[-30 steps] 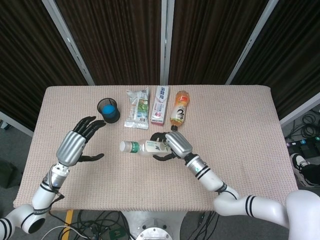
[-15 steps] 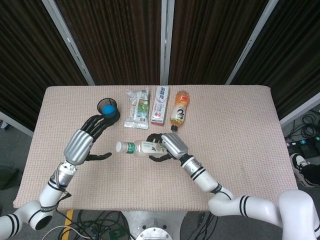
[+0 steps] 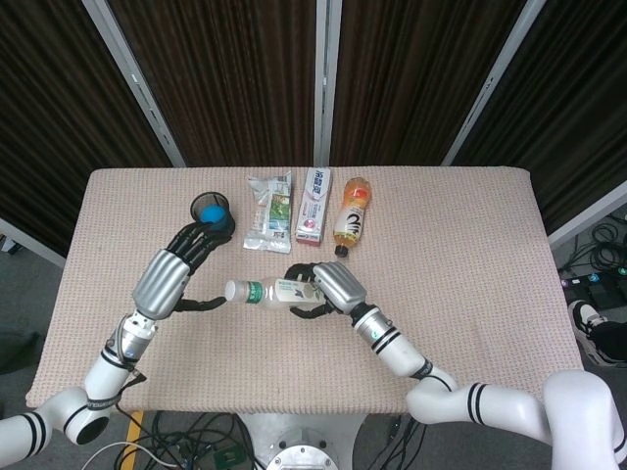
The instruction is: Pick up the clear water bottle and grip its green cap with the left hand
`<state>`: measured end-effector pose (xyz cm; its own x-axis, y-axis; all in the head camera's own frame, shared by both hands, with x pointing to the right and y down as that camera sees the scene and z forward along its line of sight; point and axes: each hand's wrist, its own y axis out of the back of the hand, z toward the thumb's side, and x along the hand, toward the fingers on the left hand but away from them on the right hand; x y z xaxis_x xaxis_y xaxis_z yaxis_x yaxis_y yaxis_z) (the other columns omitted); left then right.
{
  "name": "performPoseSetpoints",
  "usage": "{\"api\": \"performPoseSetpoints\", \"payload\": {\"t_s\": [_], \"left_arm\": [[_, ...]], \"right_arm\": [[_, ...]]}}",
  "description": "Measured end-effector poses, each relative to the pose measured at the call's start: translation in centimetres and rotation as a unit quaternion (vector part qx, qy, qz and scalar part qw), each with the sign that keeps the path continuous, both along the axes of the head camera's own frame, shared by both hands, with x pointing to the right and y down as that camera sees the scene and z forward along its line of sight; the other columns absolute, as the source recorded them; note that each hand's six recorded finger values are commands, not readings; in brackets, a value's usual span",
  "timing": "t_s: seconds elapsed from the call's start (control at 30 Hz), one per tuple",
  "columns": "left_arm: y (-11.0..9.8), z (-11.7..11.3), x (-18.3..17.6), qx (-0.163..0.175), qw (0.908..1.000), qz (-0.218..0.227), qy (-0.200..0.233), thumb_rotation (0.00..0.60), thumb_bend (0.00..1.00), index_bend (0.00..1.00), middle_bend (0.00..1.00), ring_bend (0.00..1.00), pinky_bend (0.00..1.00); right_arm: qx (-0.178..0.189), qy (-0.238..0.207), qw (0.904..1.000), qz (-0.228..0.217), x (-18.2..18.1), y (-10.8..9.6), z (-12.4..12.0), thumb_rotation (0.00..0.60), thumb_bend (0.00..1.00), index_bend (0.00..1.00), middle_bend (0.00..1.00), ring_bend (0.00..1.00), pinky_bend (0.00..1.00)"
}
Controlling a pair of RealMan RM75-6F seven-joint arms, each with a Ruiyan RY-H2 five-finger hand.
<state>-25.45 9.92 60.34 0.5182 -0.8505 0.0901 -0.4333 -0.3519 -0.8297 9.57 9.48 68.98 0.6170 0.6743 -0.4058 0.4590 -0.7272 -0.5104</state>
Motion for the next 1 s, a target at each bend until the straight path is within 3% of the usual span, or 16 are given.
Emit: {"api": "performPoseSetpoints", "payload": {"t_s": [0.57,1.0], "left_arm": [[0.31,-0.8,0.28,-0.013,0.9993,-0.007,0.035,0.6,0.03,0.15,0.14,0.08,0.12],[0.54,-0.54,0.06,-0.01,0.9997,-0.009,0.02,0.6,0.03,0.15,0.14,0.08,0.12]], "right_arm": [[-0.004,-0.006,1.0,0.001,-0.21,-0.15,0.05,0.6,0.63,0.77,0.62,0.55,0.6],[-0.003,-0.019,0.9998,0.001,0.33,-0.02,-0.78,0.6,0.63,0.78,0.62,0.56,0.6]]}}
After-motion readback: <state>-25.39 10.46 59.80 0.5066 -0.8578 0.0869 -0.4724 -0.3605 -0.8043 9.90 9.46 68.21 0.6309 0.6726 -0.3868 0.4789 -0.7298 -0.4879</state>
